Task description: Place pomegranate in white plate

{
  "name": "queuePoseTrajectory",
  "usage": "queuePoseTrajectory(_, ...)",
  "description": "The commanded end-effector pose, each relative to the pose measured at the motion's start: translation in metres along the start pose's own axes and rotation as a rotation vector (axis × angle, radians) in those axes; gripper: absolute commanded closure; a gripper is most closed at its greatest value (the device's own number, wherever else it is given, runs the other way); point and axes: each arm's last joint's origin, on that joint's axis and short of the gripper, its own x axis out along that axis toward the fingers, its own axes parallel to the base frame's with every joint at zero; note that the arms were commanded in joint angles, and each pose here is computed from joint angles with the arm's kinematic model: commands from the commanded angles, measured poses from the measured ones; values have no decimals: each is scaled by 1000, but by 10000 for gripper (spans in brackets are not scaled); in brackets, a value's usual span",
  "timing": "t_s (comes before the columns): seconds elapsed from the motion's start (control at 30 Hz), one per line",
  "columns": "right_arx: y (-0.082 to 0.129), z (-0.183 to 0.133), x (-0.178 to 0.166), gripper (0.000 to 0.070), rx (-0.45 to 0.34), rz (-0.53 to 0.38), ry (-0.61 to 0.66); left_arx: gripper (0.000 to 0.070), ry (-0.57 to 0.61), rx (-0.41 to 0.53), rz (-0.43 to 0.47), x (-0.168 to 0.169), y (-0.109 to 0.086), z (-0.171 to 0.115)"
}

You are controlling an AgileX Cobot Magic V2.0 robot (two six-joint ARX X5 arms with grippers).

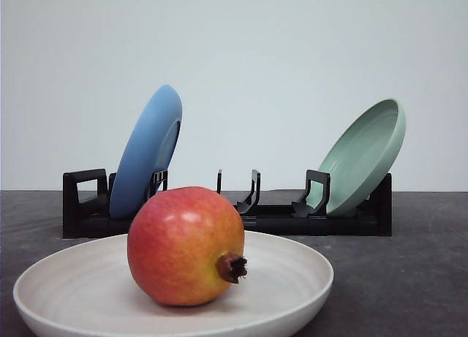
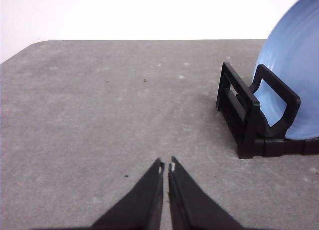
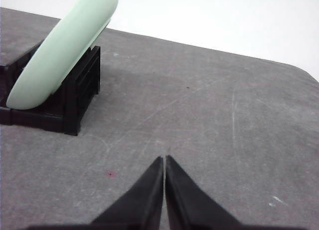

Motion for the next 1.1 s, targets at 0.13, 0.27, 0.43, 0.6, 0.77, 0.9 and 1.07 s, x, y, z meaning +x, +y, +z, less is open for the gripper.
queuePoseTrajectory(0.13,0,0,0,700,-6,-2,-9,700,11,0,1,1,0,-3)
queuePoseTrajectory(0.27,0,0,0,700,-6,-2,-9,700,12,0,1,1,0,-3)
queuePoseTrajectory(0.43,0,0,0,700,-6,-2,-9,700,11,0,1,1,0,-3)
queuePoseTrajectory(0.6,0,0,0,700,-6,-2,-9,700,11,0,1,1,0,-3)
queuePoseTrajectory(0.77,0,0,0,700,-6,-2,-9,700,11,0,1,1,0,-3)
queuePoseTrajectory(0.9,0,0,0,700,-6,-2,-9,700,11,0,1,1,0,-3)
queuePoseTrajectory(1.07,0,0,0,700,-6,-2,-9,700,11,0,1,1,0,-3)
